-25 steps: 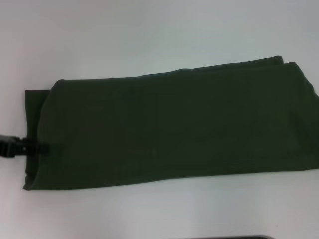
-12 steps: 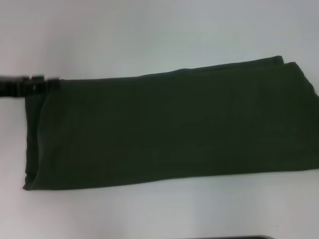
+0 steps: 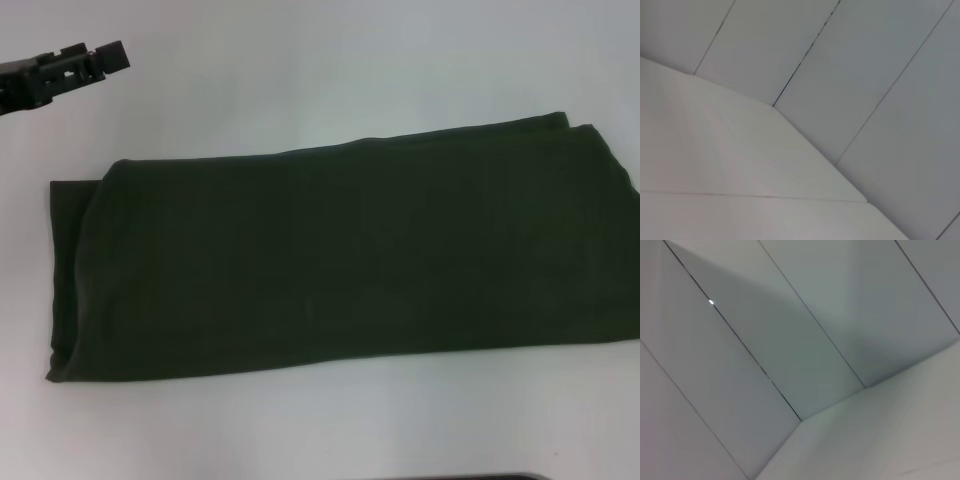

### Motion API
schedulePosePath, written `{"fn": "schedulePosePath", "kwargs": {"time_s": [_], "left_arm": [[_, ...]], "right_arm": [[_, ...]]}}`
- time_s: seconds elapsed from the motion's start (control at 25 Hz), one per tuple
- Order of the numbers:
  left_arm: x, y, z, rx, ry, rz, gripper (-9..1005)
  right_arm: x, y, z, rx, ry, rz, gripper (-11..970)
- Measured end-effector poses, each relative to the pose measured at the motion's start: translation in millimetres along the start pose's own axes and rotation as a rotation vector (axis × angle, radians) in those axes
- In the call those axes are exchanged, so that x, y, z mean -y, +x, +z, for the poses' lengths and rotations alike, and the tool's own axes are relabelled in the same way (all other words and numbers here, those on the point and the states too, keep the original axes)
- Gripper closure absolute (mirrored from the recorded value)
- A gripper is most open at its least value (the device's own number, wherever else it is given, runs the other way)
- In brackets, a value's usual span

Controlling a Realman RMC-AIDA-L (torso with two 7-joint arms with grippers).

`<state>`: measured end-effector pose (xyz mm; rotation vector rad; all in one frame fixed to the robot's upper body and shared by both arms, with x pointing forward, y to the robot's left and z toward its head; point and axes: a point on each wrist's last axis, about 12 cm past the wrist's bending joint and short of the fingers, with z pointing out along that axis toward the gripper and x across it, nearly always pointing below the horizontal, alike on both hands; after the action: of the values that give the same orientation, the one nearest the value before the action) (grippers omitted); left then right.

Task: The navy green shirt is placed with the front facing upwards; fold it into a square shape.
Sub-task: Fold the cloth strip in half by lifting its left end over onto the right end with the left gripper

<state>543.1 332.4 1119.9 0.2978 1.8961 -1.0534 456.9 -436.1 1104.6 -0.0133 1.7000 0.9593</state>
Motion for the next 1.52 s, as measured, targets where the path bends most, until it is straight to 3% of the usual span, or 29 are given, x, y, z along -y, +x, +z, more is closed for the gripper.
{"fn": "schedulePosePath", "kwargs": {"time_s": [0.08,0.28,0.64,1.12,1.52], "left_arm": [[0.1,1.3,1.0,0.003,0.004,-0.003,240],[-1.4,5.0,3.8,0.027,-0.011,0.001,91],[-8.2,13.7,4.9,0.039,-0.088,0.009,92],[-18.4,33.3,-10.4,-0.190,-0.180,-0.108,93],[-29.9,41.5,-20.7,-0.252,-0.299,-0.135,94]], "right_arm": [[-0.7,-1.1,0.0,0.011,-0.005,-0.017,98],[-1.7,1.2,3.6,0.012,-0.011,-0.068,53],[-4.7,13.1,19.4,0.007,-0.021,-0.147,53],[-4.6,18.1,49.0,0.004,-0.019,-0.126,60],[-2.2,16.4,62.2,-0.019,-0.005,-0.137,60]]}}
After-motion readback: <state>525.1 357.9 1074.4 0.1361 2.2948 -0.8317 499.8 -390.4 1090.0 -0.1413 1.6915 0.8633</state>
